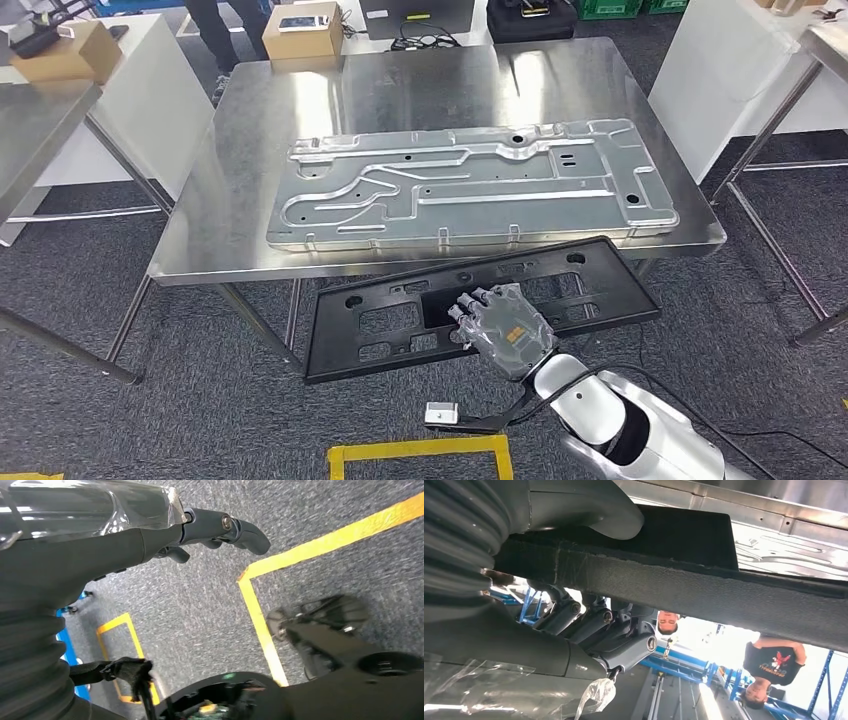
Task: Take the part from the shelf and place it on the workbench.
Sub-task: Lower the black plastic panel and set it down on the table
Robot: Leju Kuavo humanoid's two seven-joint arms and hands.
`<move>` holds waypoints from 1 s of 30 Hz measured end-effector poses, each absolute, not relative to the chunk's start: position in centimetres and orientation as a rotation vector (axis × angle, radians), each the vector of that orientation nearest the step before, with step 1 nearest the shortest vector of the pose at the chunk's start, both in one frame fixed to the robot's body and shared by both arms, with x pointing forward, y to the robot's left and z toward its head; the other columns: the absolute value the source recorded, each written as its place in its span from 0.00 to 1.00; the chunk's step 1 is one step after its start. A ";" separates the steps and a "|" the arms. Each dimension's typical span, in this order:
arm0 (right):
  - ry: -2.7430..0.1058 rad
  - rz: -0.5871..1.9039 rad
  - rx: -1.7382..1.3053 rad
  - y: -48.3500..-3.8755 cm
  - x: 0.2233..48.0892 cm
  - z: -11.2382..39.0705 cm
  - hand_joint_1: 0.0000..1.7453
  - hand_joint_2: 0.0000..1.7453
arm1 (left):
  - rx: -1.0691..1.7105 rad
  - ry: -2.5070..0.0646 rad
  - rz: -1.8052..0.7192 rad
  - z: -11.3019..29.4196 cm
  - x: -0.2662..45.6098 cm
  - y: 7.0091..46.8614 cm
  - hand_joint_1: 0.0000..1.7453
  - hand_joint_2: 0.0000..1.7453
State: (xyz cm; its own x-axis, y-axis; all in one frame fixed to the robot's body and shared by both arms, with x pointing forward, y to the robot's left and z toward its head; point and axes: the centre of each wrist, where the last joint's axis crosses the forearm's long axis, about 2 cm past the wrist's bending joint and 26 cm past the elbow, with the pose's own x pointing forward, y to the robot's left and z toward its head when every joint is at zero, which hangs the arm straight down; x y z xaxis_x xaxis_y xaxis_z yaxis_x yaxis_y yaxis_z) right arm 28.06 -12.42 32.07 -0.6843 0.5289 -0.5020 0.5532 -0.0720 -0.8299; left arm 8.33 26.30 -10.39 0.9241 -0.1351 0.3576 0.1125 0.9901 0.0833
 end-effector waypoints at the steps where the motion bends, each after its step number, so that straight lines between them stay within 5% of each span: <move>1: 2.127 -1.918 1.245 -12.4 28.1 32.1 0.97 1.00 | 0.063 -0.369 -0.126 -10.4 8.2 26.3 0.00 1.00; 30: 2.144 -1.811 1.421 -14.6 28.8 33.3 0.97 1.00 | 0.083 -0.377 -0.117 -10.4 8.3 26.7 0.00 1.00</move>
